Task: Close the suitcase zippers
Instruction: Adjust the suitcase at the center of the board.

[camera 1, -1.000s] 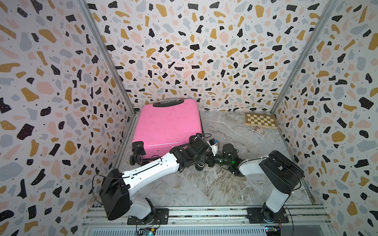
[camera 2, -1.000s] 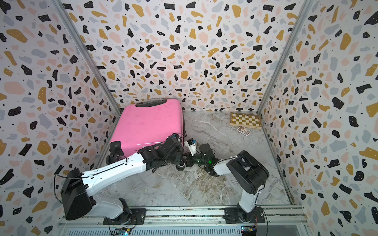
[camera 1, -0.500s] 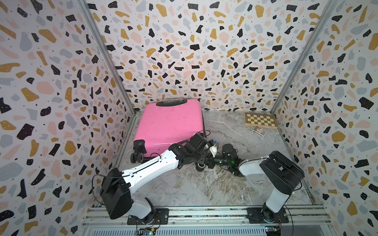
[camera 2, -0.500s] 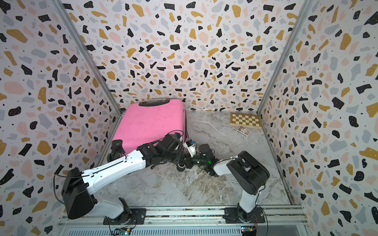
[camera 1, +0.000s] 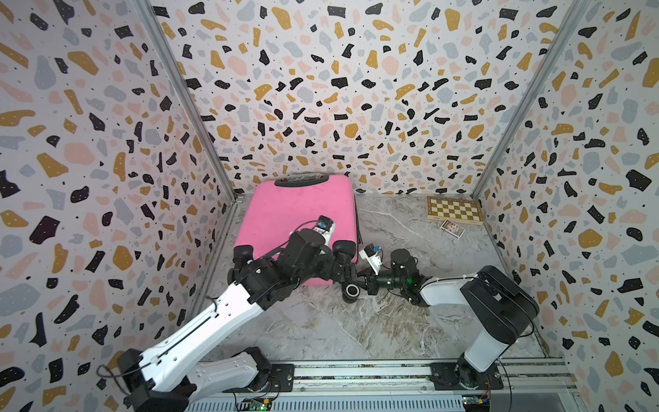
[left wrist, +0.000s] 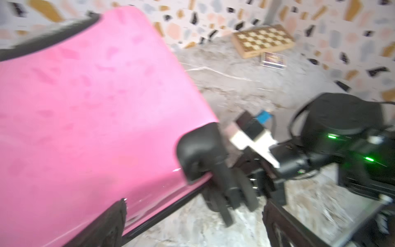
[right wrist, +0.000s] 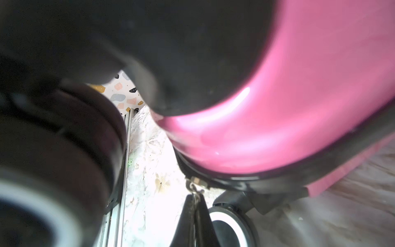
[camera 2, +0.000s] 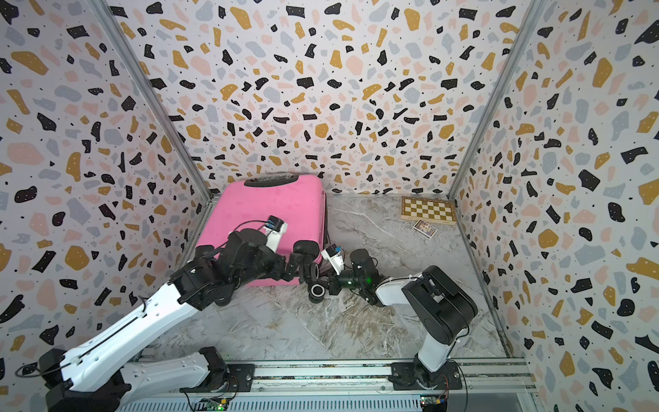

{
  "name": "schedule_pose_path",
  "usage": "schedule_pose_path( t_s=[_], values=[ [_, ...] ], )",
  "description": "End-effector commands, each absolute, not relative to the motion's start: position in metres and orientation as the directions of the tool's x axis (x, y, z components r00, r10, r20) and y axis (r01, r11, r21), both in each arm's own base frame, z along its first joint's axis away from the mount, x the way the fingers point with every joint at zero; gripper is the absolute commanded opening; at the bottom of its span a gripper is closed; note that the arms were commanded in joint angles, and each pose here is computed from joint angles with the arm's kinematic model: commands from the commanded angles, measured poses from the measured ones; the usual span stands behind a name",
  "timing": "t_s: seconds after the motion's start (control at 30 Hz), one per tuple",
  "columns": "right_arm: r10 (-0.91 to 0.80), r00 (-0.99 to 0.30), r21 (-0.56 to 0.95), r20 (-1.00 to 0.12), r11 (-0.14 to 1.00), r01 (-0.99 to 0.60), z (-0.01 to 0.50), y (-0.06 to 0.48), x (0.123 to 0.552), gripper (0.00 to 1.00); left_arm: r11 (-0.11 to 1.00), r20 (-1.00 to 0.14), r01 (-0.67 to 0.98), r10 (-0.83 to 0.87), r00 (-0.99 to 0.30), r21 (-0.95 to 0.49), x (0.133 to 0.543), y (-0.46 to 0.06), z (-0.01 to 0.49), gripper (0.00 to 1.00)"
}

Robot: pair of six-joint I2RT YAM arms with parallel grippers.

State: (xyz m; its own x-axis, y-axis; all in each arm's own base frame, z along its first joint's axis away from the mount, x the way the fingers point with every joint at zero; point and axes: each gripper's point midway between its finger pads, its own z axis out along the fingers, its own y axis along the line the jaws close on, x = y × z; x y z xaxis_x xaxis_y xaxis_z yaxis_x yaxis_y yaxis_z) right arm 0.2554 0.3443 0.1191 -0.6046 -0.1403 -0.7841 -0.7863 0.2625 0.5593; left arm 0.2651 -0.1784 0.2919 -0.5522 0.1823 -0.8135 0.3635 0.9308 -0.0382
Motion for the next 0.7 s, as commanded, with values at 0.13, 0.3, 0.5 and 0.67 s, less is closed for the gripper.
schedule_pose_path(
  t_s=[0.13, 0.3, 0.5, 0.67],
  values=[
    [-0.115, -0.563, 0.529, -0.818, 0.233, -0.816, 0.144, 0.333, 0.265, 0.0, 0.969, -0.774, -0.21, -0.034, -0.632, 0.129, 0.252, -0.015, 0.277, 1.0],
    [-0.123, -0.559, 0.522, -0.82, 0.24, -0.818, 0.144, 0.333, 0.267, 0.0, 0.93, -0.749, -0.347, -0.145, -0.647, 0.119, 0.239, 0.027, 0.26, 1.0],
    [-0.122, -0.561, 0.522, -0.819, 0.249, -0.816, 0.143, 0.333, 0.272, 0.0, 0.905, -0.684, -0.419, -0.259, -0.682, 0.075, 0.225, 0.052, 0.237, 1.0],
    [-0.122, -0.559, 0.518, -0.82, 0.259, -0.816, 0.144, 0.331, 0.276, 0.0, 0.918, -0.63, -0.394, -0.334, -0.701, -0.047, 0.23, 0.046, 0.215, 1.0]
  ],
)
